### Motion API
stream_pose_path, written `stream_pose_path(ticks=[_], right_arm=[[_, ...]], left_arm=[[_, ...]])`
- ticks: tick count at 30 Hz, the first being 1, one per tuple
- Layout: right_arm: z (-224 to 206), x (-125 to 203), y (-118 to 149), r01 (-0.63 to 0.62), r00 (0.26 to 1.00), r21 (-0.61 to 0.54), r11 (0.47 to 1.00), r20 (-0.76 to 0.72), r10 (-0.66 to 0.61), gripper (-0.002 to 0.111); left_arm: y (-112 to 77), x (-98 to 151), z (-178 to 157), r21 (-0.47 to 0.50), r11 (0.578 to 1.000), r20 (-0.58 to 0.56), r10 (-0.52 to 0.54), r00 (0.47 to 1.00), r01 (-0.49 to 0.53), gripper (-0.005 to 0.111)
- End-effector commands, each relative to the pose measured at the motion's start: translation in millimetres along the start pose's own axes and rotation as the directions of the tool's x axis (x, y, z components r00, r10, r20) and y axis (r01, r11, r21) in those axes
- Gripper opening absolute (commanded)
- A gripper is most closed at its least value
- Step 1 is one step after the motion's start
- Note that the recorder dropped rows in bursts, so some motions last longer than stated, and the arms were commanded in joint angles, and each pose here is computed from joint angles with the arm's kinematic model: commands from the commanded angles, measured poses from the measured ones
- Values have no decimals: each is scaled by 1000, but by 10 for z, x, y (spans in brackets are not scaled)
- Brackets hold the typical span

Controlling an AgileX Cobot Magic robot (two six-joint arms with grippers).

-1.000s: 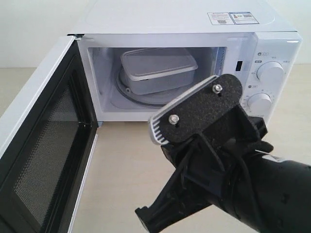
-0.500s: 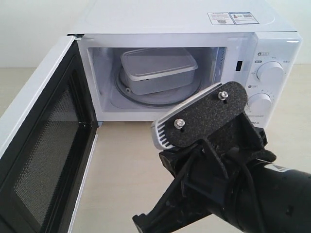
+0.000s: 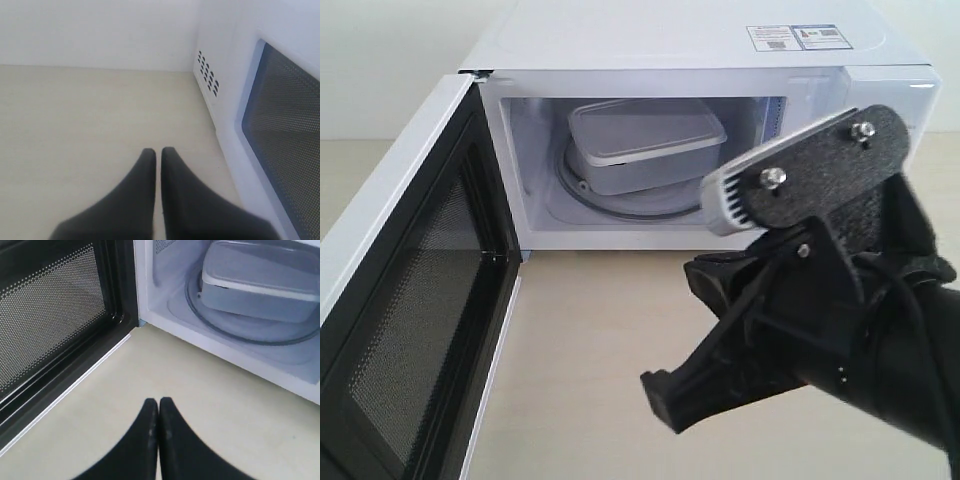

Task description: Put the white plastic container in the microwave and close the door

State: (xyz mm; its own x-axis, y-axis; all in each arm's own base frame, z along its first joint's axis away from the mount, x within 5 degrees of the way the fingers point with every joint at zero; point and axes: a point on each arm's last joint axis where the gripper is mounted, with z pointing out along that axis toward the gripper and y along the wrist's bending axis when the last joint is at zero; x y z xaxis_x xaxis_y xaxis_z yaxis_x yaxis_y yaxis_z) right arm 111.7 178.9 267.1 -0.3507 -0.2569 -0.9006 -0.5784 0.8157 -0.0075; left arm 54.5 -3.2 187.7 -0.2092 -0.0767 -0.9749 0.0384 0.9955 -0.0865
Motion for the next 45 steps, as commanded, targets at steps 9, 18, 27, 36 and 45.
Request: stream_pose_path(ticks=[9,18,27,36,45], right_arm=[[-456,443,-708,-272,950,-122,955,121,286,0],[-875,998,-893,-351,852,1,936,415,319,0],[-1015,1096,-985,-402,783,152,903,568,253,0],[-1018,1098,-992,-413,779,154,898,571,260,0],[-1012,1090,-968,-420,770,115,900,571,286,0]], left_arm=[[3,13,2,-3,1000,-2,7,1000,-7,4],[3,13,2,-3,1000,-2,7,1000,-7,4],[3,13,2,-3,1000,-2,7,1000,-7,4],[3,13,2,-3,1000,-2,7,1000,-7,4],[3,13,2,-3,1000,-2,7,1000,-7,4]])
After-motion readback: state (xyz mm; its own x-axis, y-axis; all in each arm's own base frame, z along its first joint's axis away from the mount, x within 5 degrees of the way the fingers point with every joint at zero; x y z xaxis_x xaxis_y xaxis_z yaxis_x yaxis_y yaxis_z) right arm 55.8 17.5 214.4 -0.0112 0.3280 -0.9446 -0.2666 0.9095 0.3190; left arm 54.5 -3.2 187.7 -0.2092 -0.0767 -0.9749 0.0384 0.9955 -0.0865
